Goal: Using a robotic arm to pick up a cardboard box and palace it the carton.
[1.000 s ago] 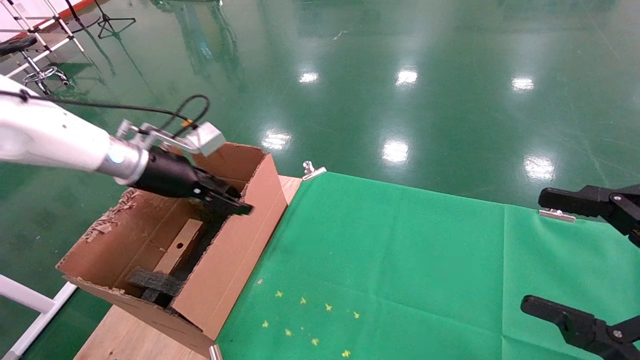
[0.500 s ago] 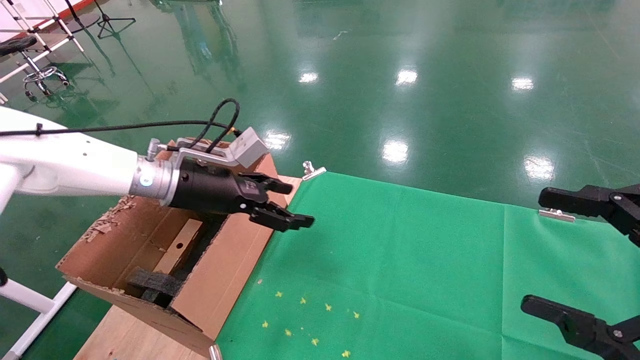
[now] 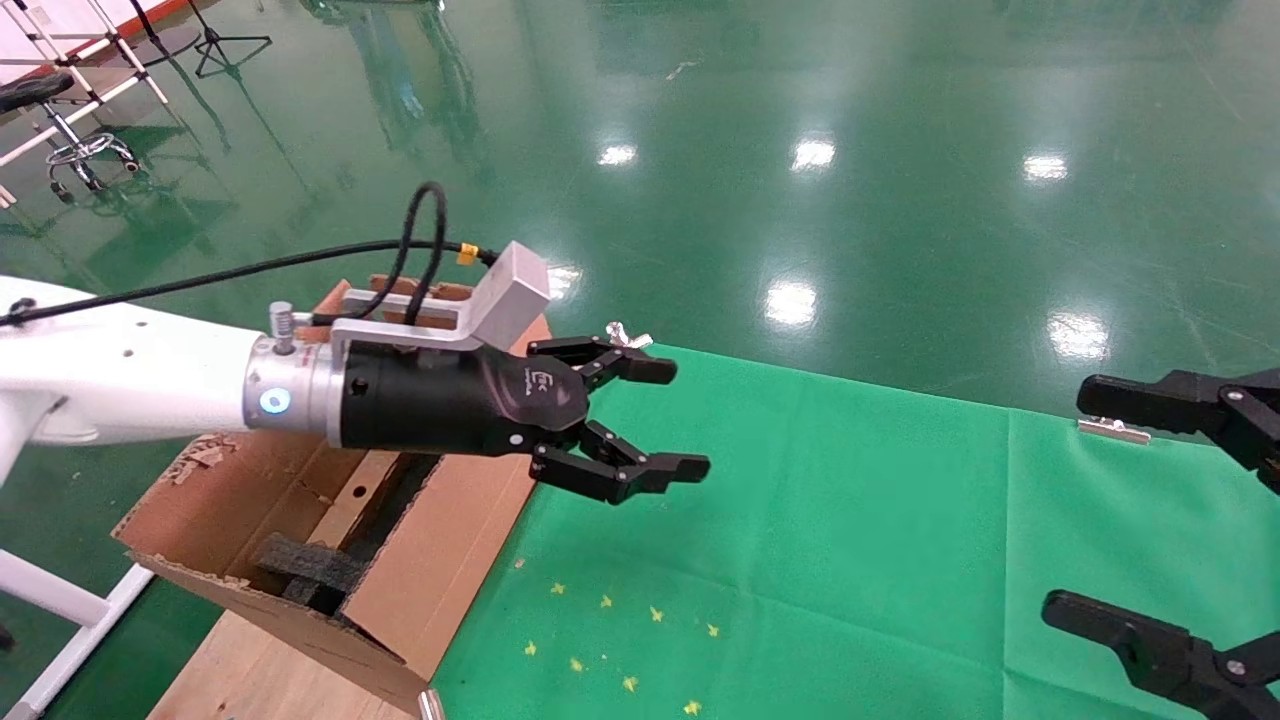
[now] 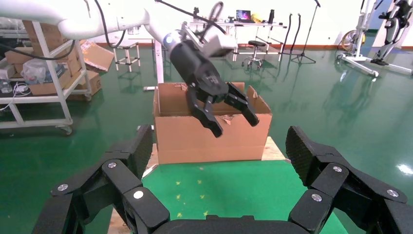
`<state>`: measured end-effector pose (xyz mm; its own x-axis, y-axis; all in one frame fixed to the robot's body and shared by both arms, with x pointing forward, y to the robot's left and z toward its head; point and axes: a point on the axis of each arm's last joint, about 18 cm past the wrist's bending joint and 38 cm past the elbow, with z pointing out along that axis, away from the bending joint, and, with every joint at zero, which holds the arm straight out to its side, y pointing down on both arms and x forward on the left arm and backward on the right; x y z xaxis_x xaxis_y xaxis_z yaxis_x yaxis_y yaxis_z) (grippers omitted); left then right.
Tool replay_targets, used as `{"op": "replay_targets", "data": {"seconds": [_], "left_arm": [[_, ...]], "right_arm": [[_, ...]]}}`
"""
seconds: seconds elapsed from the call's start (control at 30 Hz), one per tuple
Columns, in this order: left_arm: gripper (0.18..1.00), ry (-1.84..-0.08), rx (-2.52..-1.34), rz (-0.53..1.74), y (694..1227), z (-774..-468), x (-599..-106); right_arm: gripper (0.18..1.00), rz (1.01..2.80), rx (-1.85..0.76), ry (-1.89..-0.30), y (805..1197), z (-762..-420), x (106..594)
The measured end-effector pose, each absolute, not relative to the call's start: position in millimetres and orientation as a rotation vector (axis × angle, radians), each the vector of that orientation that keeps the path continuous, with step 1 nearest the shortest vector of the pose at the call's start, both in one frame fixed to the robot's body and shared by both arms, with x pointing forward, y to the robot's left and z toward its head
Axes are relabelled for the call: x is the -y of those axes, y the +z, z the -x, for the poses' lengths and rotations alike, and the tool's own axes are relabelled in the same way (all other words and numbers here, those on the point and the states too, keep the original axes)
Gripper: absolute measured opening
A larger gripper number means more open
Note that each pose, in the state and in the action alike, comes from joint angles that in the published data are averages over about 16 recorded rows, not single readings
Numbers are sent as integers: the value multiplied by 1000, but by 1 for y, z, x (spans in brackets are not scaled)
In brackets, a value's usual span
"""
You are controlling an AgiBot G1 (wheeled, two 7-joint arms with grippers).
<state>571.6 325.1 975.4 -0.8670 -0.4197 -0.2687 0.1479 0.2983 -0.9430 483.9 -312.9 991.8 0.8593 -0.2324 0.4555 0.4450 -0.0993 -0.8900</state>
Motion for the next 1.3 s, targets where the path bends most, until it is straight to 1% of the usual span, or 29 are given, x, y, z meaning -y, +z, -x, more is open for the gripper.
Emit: {"op": "replay_targets", "data": {"seconds": [0.3,0.5,0.63,0.9,1.3], "left_arm": [[1001,-1735,-2011,-45,985,-522,-308],[1001,-1783,-1954,-202,990,-491,-302],[1001,-1800,-1928,-272,992,-476,-300],[1001,-1809,-1912,-316,993,-467,-299],[1001,-1803,-1921,-289,992,-472,-300]], "right_arm": [[1001,1572,172,-573,992,-484,313],[1001,1572,172,-573,992,-484,313],[1001,1572,172,-573,992,-484,313],[1001,1571,172,-573,992,-484,313],[1001,1571,172,-573,992,-484,313]]}}
